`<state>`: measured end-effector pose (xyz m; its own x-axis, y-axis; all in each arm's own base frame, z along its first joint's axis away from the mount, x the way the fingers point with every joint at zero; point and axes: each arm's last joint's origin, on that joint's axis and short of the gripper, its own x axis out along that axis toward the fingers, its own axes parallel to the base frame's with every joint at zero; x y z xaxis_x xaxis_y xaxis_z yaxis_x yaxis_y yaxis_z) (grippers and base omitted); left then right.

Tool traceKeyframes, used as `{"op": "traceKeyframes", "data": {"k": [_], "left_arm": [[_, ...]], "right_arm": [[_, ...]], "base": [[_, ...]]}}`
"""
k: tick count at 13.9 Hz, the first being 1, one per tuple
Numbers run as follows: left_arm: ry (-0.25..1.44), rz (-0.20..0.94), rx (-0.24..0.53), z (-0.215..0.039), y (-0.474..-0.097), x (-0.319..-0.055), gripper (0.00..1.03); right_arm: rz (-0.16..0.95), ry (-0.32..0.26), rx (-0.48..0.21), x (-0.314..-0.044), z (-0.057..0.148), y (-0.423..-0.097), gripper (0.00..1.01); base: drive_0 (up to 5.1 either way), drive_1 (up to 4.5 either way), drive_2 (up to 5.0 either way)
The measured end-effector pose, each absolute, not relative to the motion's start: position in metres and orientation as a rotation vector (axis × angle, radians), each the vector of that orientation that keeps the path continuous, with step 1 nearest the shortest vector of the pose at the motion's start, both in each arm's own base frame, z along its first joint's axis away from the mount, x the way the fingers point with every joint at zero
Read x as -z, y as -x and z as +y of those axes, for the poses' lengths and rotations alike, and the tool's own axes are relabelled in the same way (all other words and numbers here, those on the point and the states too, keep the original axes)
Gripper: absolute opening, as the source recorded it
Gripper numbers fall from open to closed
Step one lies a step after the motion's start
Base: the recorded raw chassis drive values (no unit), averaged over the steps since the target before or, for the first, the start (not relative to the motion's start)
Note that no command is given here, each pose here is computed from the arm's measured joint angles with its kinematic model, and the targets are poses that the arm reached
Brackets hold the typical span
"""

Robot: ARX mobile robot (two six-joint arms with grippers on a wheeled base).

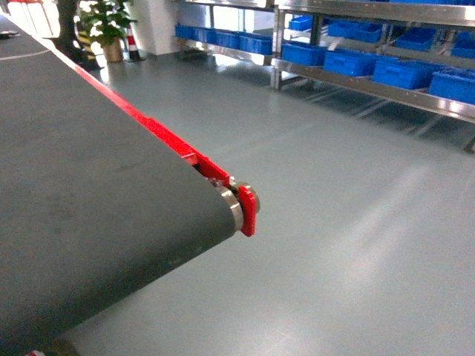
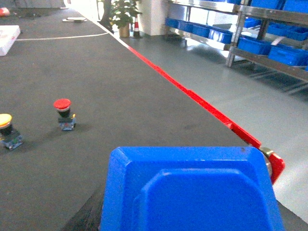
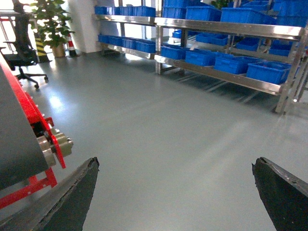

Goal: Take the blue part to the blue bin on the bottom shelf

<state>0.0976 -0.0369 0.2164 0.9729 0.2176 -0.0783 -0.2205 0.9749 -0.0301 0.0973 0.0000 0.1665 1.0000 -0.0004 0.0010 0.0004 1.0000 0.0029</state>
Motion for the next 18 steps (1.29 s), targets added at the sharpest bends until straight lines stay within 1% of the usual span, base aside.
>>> {"op": "traceKeyframes", "data": {"k": [18], "left_arm": [[0.039, 0.075, -0.221, -0.0369, -0.0976, -0.2164, 0.44]], "right_arm": [[-0.001, -0.003, 0.0, -0.1666, 0.0, -0.0973, 0.98]], "base": [[-1.7, -1.66, -1.7]]}}
